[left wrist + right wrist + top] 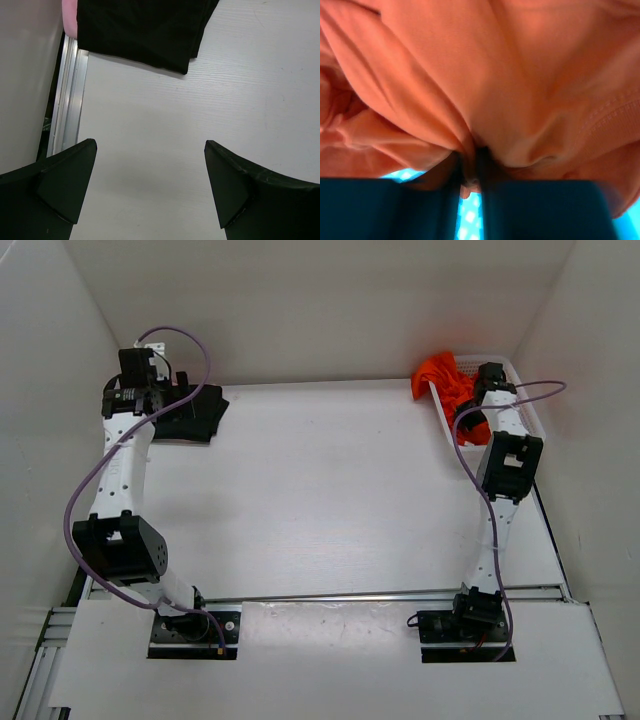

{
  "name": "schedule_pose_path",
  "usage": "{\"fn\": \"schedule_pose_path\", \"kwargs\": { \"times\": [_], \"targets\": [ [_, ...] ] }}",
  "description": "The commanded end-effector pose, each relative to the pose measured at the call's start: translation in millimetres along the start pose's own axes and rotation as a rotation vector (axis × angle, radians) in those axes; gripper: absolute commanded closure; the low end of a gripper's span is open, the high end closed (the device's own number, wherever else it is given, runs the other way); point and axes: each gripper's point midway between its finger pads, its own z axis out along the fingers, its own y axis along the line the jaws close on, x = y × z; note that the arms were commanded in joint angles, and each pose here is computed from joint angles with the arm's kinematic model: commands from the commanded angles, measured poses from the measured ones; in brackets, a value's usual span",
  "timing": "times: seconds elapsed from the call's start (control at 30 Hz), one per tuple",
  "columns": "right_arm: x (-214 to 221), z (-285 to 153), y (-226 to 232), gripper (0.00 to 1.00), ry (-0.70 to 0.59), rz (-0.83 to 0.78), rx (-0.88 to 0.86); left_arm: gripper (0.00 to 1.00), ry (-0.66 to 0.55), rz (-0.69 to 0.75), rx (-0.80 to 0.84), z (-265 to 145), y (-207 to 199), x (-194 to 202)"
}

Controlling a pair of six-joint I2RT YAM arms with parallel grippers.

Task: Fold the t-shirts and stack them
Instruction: Grab crumpled tshirt from bin with the right arm

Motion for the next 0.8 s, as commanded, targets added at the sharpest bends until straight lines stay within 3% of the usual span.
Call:
{"fn": "schedule_pose_path", "kwargs": {
  "times": [0.0,0.17,0.27,0.43,0.47,0.57,0.63,0.73,0.77],
  "targets": [
    [-0.3,1.6,16.8,1.0,0.006,0.028,-0.068,0.0,-0.015,-0.016,-0.003,-5.8,6.7,-2.5],
    [-41.4,-60.0,49.1,1.0,-0.155,-0.009,-0.179,0.0,-0.023,-0.03,-0.019,-10.9,15.7,-5.0],
    [-71.7,-120.5,73.4,1.0,-0.284,-0.06,-0.271,0.0,-0.045,-0.032,0.0,-19.4,13.4,-11.7],
    [-117.1,-279.9,121.9,1.0,-0.548,-0.131,-0.544,0.0,-0.088,-0.034,0.034,-40.4,9.1,-18.7],
    [-114.1,-303.8,129.2,1.0,-0.581,-0.175,-0.585,0.0,-0.097,-0.034,0.043,-44.1,7.9,-20.2],
    [-100.5,-438.9,148.2,1.0,-0.744,-0.252,-0.804,0.0,-0.135,-0.042,0.035,-63.7,13.3,-24.7],
    [-80.0,-492.2,153.8,1.0,-0.783,-0.31,-0.915,0.0,-0.169,-0.045,0.024,-79.4,16.5,-26.6],
    [-12.9,-598.1,155.1,1.0,-0.822,-0.422,-1.157,0.0,-0.186,-0.046,0.024,-96.5,17.5,-18.6],
    [2.8,-610.5,154.2,1.0,-0.82,-0.461,-1.194,0.0,-0.192,-0.046,0.024,-100.5,17.8,-16.9]
  ]
}}
